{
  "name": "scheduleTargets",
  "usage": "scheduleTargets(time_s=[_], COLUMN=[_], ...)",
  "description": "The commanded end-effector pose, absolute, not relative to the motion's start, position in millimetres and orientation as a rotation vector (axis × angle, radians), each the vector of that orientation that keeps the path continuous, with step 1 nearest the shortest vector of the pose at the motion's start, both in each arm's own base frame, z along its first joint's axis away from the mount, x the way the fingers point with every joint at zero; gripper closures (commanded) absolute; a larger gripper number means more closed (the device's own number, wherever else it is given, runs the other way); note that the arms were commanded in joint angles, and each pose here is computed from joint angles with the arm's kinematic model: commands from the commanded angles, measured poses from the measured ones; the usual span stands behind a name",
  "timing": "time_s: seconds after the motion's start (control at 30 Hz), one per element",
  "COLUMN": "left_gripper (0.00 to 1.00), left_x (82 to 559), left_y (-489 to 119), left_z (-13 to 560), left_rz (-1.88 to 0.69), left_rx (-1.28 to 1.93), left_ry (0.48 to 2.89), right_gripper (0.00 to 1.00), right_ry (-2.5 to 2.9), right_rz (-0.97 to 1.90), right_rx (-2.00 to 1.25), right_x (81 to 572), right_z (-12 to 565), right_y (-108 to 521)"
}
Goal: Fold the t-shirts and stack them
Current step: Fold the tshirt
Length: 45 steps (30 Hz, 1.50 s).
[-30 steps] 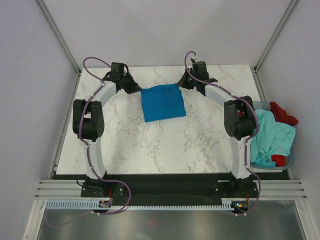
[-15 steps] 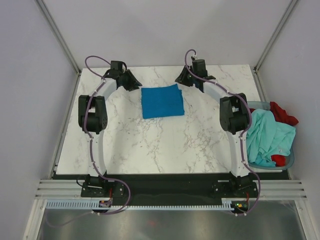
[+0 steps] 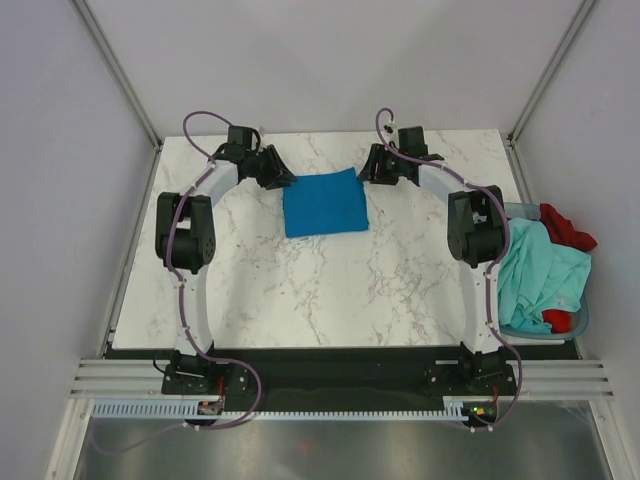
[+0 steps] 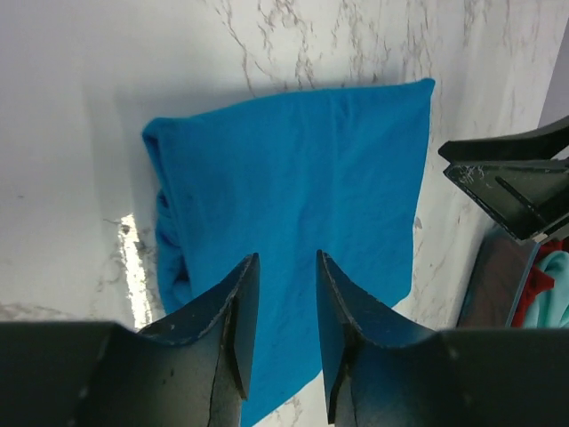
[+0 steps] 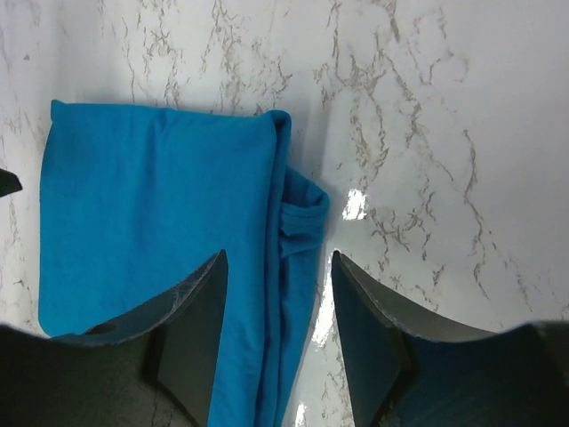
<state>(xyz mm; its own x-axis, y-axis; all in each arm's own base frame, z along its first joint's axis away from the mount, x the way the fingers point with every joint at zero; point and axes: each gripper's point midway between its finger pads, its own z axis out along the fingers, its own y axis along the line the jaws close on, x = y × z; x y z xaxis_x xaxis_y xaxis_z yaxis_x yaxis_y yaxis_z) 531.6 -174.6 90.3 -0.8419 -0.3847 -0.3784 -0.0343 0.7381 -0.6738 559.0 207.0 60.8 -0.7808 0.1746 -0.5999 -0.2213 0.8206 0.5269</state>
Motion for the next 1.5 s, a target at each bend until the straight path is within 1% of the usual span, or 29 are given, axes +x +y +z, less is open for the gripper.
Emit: scheduleTargets(time_s=[0.0,0.17,0.3,0.37,0.4,0.5,0.53,0.6,0.63,0.7,0.77,0.8,0.87,0.9,0.93,0.97,1.0,1.03,1.07,1.13,1.17,1.2,1.23,1.27,1.3,1.37,1.4,1.47], left_gripper=[0.62,0.62,0.62,0.61,0.61,0.60,0.59,0.59,0.59,0.58,0.57,0.57,0.55,0.55,0.55,0.55,0.54,0.54,0.53,0.53,0.53,0.53,0.53,0.54,0.54,0.54,0.54,0.54], left_x=[536,555,567,574,577,581,582,585,586,588,587,590,588,589,586,584,579,574,571,558,551,538,523,522,507,495,482,473], left_y=[-185,-183,-182,-181,-179,-172,-168,-163,-163,-161,-165,-165,-166,-163,-163,-162,-160,-159,-156,-156,-156,-158,-159,-161,-167,-170,-179,-183], left_z=[80,61,44,41,42,35,34,32,33,39,51,65,86,96,116,127,129,150,153,146,154,141,133,142,125,115,107,94], left_rz=[-0.959,-0.925,-0.923,-0.929,-0.928,-0.913,-0.909,-0.916,-0.926,-0.958,-1.021,-1.046,-1.107,-1.123,-1.146,-1.148,-1.141,-1.130,-1.108,-1.101,-1.110,-1.124,-1.121,-1.115,-1.111,-1.058,-1.048,-1.003], left_rx=[-0.199,-0.197,-0.204,-0.207,-0.210,-0.235,-0.243,-0.260,-0.264,-0.269,-0.250,-0.242,-0.225,-0.238,-0.215,-0.207,-0.209,-0.187,-0.190,-0.198,-0.187,-0.205,-0.222,-0.209,-0.216,-0.223,-0.196,-0.187], left_ry=[2.429,2.430,2.434,2.427,2.420,2.424,2.424,2.421,2.419,2.406,2.388,2.363,2.333,2.318,2.290,2.277,2.280,2.252,2.251,2.281,2.275,2.315,2.349,2.333,2.384,2.416,2.445,2.478], right_gripper=[0.42,0.44,0.46,0.54,0.64,0.78,0.86,0.94,0.95,0.94,0.89,0.78,0.70,0.60,0.57,0.55,0.51,0.50,0.50,0.50,0.50,0.50,0.50,0.50,0.49,0.48,0.46,0.45], right_ry=[2.304,2.293,2.299,2.301,2.295,2.303,2.277,2.252,2.240,2.212,2.193,2.166,2.138,2.134,2.135,2.115,2.137,2.143,2.131,2.168,2.151,2.180,2.183,2.197,2.222,2.219,2.263,2.290], right_rz=[0.807,0.898,0.878,0.874,0.882,0.953,0.971,1.013,1.051,1.108,1.178,1.198,1.266,1.270,1.265,1.244,1.235,1.220,1.199,1.161,1.148,1.121,1.104,1.094,1.078,1.056,1.048,1.025], right_rx=[-0.159,-0.184,-0.162,-0.156,-0.142,-0.098,-0.099,-0.073,-0.078,-0.051,-0.038,-0.035,0.008,0.022,0.029,0.017,0.023,0.026,0.003,0.019,0.004,0.018,0.020,0.018,0.007,-0.037,-0.039,-0.092], right_x=[559,564,574,575,577,572,574,574,571,573,572,576,579,579,579,580,574,572,570,561,560,554,551,548,542,536,527,520], right_z=[67,49,34,28,27,18,20,17,20,20,23,28,42,44,48,62,59,63,75,75,90,84,91,92,89,94,85,77], right_y=[214,228,228,228,228,230,231,232,235,236,236,235,233,230,228,225,224,221,220,214,213,211,209,210,209,218,220,229])
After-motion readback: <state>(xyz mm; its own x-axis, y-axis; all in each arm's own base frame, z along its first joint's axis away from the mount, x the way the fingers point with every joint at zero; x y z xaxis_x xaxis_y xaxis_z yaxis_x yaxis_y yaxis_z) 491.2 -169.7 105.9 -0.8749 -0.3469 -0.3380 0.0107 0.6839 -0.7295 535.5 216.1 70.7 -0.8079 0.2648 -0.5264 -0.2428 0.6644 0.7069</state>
